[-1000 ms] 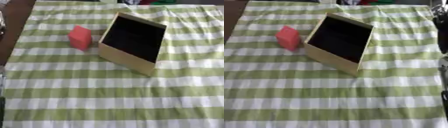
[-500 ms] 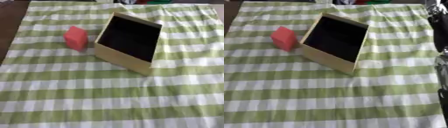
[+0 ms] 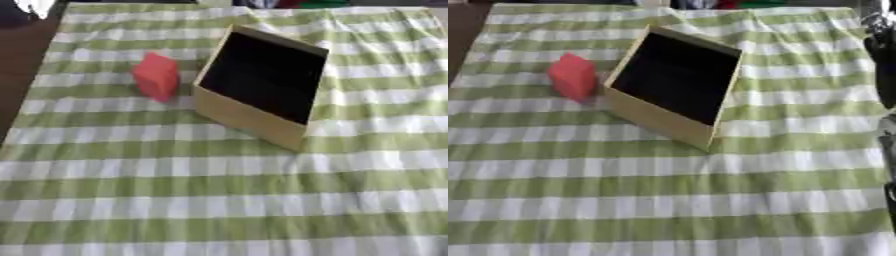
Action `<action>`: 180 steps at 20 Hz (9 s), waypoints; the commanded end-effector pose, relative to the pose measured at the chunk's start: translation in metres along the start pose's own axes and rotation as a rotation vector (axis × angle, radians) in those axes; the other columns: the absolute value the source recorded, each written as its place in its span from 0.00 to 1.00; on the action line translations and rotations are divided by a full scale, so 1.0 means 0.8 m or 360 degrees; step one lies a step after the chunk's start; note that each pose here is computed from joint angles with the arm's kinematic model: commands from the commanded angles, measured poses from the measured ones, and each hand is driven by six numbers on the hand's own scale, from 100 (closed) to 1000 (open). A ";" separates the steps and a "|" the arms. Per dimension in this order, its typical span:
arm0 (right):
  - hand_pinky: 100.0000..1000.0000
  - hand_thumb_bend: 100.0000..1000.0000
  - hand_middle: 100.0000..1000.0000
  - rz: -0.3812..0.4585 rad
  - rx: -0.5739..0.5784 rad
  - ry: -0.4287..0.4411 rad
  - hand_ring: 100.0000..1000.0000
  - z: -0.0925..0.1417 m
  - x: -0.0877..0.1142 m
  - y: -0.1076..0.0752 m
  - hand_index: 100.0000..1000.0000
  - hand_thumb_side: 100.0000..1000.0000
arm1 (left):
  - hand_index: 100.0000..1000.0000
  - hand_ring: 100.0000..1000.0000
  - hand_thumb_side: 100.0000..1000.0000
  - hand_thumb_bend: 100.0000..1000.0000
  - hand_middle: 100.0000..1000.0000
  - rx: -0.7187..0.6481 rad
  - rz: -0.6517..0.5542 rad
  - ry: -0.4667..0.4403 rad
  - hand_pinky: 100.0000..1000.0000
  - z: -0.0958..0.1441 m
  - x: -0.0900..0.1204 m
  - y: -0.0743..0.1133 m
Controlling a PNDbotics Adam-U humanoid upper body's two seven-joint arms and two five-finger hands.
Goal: Pick up objects on the table and place them in the box.
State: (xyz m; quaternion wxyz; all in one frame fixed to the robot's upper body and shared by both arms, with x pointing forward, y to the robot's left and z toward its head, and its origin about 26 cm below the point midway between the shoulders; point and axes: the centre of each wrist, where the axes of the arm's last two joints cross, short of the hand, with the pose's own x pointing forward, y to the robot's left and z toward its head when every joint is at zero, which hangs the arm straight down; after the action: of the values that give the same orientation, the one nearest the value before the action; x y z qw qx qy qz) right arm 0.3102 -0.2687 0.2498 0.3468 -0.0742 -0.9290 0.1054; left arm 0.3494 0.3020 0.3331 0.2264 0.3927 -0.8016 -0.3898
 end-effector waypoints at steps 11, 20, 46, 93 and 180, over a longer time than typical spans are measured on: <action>0.90 0.00 0.66 0.0020 0.0066 -0.0040 0.73 -0.005 0.011 -0.001 0.87 0.49 | 0.96 0.79 0.00 0.57 0.85 -0.0607 -0.0391 -0.0188 0.53 -0.057 -0.018 -0.019; 0.90 0.00 0.66 0.0009 0.0082 -0.0026 0.73 -0.004 0.010 0.002 0.87 0.50 | 1.00 0.85 0.08 0.75 0.89 -0.0959 -0.0550 -0.0210 0.59 -0.093 -0.037 -0.046; 0.90 0.00 0.66 -0.0018 0.0102 -0.0003 0.73 -0.002 0.008 0.006 0.88 0.52 | 0.98 0.87 0.00 0.63 0.90 -0.1580 -0.0245 -0.0182 0.92 -0.131 -0.065 -0.082; 0.91 0.00 0.66 -0.0032 0.0028 0.0008 0.73 -0.001 0.007 0.004 0.88 0.54 | 0.73 0.65 0.00 0.51 0.56 -0.1837 -0.0242 -0.0157 0.92 -0.118 -0.056 -0.155; 0.91 0.00 0.66 -0.0051 0.0010 -0.0024 0.73 -0.003 0.009 0.004 0.88 0.51 | 0.85 0.59 0.00 0.25 0.70 -0.0429 0.0315 -0.0367 0.74 -0.168 0.076 -0.111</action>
State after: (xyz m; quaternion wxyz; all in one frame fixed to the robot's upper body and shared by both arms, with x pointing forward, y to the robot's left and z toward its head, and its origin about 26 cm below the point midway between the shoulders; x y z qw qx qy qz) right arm 0.3110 -0.2608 0.2455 0.3595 -0.0497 -0.9264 0.1004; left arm 0.4516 0.1457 0.3228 0.2415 0.2145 -0.7785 -0.5381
